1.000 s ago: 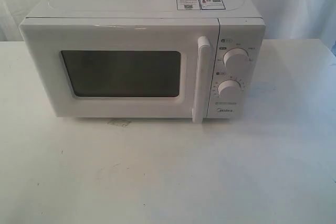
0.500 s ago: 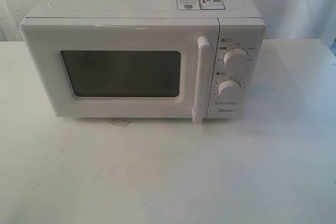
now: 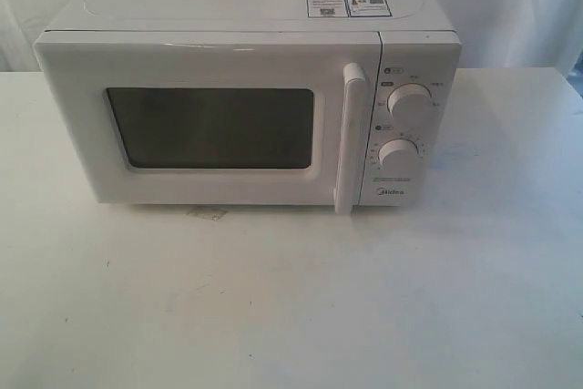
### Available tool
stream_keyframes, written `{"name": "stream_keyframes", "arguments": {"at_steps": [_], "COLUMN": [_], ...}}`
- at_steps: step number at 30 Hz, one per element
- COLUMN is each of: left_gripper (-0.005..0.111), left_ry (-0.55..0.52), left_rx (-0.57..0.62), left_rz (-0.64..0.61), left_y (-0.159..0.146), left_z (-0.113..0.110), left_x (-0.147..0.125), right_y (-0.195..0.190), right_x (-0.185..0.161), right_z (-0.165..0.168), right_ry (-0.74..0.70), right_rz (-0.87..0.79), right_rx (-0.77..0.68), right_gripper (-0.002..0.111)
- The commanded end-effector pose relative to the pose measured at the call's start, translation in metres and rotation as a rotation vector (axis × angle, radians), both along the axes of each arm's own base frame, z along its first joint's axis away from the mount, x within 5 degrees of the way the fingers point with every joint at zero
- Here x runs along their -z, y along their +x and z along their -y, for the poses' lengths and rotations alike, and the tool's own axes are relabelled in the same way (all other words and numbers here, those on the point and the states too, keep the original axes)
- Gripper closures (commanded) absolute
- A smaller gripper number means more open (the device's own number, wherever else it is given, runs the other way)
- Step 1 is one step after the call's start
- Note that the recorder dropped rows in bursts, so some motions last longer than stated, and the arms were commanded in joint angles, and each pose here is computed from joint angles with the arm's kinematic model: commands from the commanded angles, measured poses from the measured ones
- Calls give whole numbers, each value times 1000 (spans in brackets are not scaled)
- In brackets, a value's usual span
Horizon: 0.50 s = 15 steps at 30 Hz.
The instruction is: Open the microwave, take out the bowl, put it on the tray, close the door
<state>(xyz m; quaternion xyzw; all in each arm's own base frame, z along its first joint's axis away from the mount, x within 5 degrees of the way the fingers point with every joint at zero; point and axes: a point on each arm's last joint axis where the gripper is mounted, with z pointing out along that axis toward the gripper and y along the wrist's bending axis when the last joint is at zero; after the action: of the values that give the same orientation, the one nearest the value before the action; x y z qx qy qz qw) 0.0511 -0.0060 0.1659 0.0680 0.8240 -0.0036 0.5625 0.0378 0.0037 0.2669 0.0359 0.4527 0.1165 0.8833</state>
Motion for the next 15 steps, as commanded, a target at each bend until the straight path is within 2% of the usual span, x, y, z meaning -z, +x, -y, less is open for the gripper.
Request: {"name": "stream_keyframes", "arguments": {"at_steps": [1, 3, 5, 6, 11, 15], "left_gripper": [107, 107, 107, 107, 107, 107], "left_ry": [-6, -6, -6, -6, -6, -6], "left_rx": [-5, -5, -5, -5, -5, -5], "left_rz": [0, 0, 0, 0, 0, 0], "left_y": [0, 0, 0, 0, 0, 0], "left_z": [0, 0, 0, 0, 0, 0], "left_x": [1, 1, 1, 1, 1, 1], "right_y": [-8, 11, 38, 49, 84, 97], "right_x": [-57, -80, -78, -73, -42, -25], "right_z": [-1, 2, 6, 7, 1, -15], "right_ry": [-4, 34, 92, 103, 130, -12], "right_rz": [-11, -259, -548, -635, -946, -1107], "right_rx": [-20, -1, 38, 46, 11, -124], "right_gripper": [108, 108, 108, 108, 108, 108]}}
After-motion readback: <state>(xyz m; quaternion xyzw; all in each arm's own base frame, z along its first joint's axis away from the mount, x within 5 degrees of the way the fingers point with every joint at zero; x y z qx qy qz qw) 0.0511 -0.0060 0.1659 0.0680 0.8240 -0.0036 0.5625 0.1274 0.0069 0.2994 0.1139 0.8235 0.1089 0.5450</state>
